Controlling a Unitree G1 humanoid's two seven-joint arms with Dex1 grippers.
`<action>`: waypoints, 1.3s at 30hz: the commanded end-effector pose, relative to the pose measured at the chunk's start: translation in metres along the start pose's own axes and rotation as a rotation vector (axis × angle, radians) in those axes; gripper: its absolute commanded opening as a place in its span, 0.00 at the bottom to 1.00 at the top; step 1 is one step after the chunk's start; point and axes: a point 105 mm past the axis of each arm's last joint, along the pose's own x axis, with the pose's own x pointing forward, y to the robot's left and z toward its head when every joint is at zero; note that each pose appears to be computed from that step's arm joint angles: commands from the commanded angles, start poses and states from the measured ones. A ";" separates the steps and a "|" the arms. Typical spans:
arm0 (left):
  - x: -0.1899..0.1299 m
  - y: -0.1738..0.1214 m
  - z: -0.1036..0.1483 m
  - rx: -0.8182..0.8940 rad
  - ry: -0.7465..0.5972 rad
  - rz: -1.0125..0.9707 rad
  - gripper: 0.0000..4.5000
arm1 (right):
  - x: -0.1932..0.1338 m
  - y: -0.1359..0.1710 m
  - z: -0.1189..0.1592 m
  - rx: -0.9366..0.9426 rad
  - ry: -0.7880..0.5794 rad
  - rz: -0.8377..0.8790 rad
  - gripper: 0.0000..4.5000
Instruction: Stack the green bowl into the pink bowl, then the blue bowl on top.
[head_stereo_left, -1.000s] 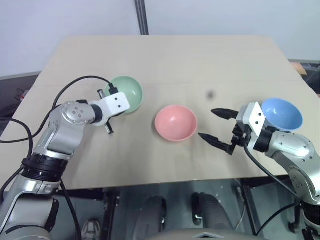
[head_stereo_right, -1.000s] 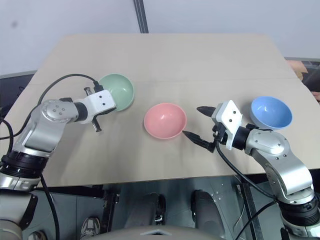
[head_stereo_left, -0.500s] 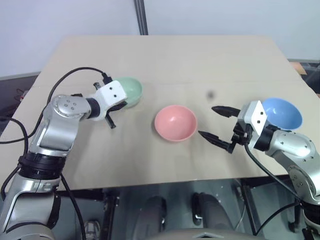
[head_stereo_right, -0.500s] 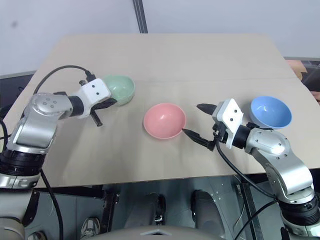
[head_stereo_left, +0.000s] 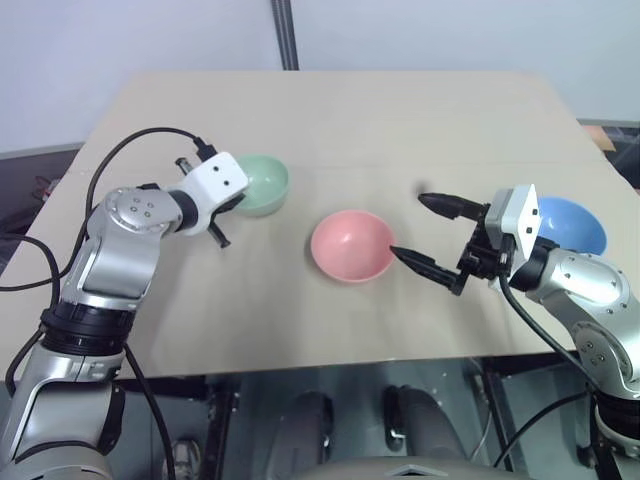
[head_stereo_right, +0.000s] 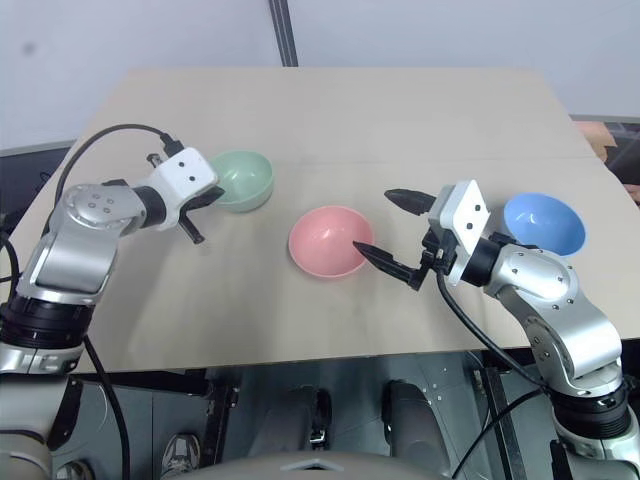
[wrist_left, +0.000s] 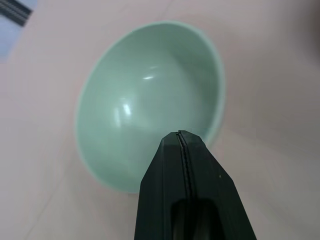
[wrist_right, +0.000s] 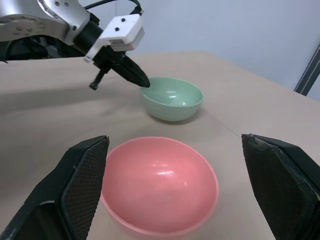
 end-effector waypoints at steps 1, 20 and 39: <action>0.005 0.008 0.008 0.073 -0.003 0.071 0.00 | -0.001 -0.002 0.015 -0.045 -0.050 -0.012 0.99; 0.026 -0.008 0.016 0.137 -0.056 -0.026 0.00 | -0.006 -0.005 0.011 -0.049 -0.031 -0.059 0.99; 0.022 0.002 0.026 0.065 -0.155 0.028 0.00 | -0.007 -0.003 0.009 -0.051 -0.021 -0.075 0.99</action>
